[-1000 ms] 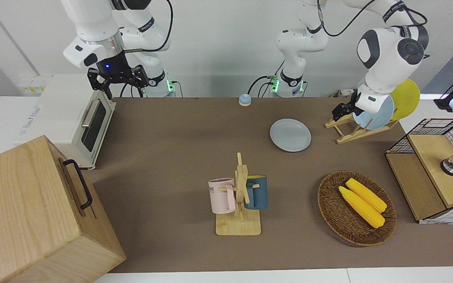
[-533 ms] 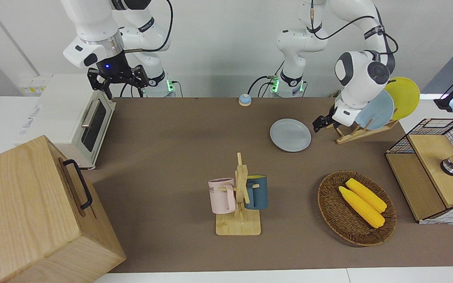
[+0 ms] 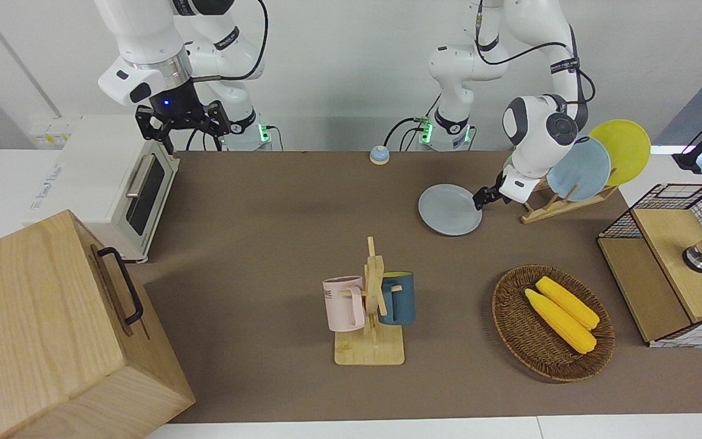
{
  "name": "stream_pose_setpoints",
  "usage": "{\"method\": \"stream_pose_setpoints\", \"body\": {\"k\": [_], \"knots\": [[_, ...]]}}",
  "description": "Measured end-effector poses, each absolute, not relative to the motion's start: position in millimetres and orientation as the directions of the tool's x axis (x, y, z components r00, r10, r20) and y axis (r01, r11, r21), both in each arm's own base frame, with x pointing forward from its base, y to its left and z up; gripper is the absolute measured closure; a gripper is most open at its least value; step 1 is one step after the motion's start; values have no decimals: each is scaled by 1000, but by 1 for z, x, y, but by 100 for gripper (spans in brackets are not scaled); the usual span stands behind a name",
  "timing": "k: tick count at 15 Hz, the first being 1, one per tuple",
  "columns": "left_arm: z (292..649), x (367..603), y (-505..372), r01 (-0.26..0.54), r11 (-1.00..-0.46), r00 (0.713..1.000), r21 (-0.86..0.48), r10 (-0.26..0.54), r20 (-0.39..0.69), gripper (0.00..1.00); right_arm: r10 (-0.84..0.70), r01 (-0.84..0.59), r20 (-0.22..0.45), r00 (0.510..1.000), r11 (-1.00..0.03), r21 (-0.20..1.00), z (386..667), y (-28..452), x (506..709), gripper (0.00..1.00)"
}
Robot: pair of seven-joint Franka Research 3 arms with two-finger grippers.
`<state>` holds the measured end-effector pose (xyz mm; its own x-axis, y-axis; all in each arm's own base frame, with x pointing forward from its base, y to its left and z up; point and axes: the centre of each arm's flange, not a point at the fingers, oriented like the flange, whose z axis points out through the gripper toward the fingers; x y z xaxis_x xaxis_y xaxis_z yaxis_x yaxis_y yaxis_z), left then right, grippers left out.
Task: Pick gray plate from table and place it on lower plate rack with left arm
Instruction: 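Close the left gripper on the gray plate's rim nearest it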
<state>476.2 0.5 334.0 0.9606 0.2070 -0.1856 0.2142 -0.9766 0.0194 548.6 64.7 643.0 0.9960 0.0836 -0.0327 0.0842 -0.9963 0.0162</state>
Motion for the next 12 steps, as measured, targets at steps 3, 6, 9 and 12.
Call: {"method": "stream_pose_setpoints", "body": {"k": [3, 6, 9, 12], "knots": [[319, 472, -2, 228, -973, 951, 28, 217, -221, 1, 84, 84, -33, 996, -996, 16, 643, 65, 549, 1], [306, 471, -12, 242, -970, 941, 27, 228, -248, 1, 84, 84, -33, 996, -996, 16, 643, 65, 549, 1], [298, 471, -22, 255, -967, 934, 16, 242, -262, 2, 84, 84, -33, 996, -996, 16, 643, 65, 549, 1], [295, 472, -23, 261, -965, 933, 15, 248, -260, 13, 84, 84, -33, 996, -996, 16, 643, 65, 549, 1]]}}
